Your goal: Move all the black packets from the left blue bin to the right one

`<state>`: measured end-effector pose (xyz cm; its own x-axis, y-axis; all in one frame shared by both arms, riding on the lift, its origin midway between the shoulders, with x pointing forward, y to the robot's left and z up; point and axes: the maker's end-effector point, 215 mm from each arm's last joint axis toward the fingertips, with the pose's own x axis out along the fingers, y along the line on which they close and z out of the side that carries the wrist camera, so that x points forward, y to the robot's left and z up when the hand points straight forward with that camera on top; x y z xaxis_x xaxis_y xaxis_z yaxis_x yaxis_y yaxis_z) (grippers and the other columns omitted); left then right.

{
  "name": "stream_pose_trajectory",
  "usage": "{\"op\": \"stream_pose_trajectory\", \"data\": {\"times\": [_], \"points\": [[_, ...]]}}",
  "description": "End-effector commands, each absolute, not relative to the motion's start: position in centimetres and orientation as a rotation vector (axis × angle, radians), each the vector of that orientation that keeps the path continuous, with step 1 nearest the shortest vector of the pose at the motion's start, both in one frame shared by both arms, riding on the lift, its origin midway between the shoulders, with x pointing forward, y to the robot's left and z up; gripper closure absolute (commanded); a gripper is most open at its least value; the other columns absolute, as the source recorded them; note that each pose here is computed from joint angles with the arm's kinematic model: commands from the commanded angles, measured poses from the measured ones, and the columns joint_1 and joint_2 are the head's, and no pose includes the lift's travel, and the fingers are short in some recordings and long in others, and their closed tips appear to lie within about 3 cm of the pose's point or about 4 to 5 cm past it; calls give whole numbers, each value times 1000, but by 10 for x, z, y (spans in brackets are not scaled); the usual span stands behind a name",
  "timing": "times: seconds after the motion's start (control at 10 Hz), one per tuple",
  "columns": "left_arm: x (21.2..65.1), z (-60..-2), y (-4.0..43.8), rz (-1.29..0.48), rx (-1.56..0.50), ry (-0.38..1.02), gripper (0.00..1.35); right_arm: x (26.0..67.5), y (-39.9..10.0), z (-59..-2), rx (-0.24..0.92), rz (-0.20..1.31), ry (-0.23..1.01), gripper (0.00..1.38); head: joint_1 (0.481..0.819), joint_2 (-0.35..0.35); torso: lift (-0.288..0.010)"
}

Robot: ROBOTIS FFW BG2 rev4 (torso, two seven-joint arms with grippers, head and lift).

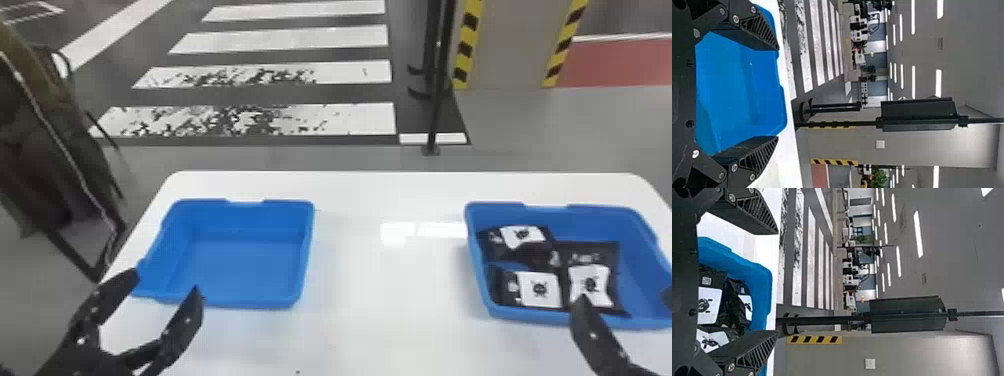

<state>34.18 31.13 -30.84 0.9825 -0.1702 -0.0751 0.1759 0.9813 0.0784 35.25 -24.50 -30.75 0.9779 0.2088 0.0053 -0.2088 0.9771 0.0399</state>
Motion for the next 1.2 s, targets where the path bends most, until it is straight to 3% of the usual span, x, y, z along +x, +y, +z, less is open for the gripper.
{"op": "stream_pose_trajectory", "data": {"times": [0.0, 1.1], "points": [[342, -310, 311, -173, 79, 70, 249, 352, -246, -309, 46, 209, 2, 127, 695, 112, -140], [342, -315, 310, -173, 61, 82, 249, 353, -248, -314, 69, 203, 7, 127, 695, 105, -140]]}}
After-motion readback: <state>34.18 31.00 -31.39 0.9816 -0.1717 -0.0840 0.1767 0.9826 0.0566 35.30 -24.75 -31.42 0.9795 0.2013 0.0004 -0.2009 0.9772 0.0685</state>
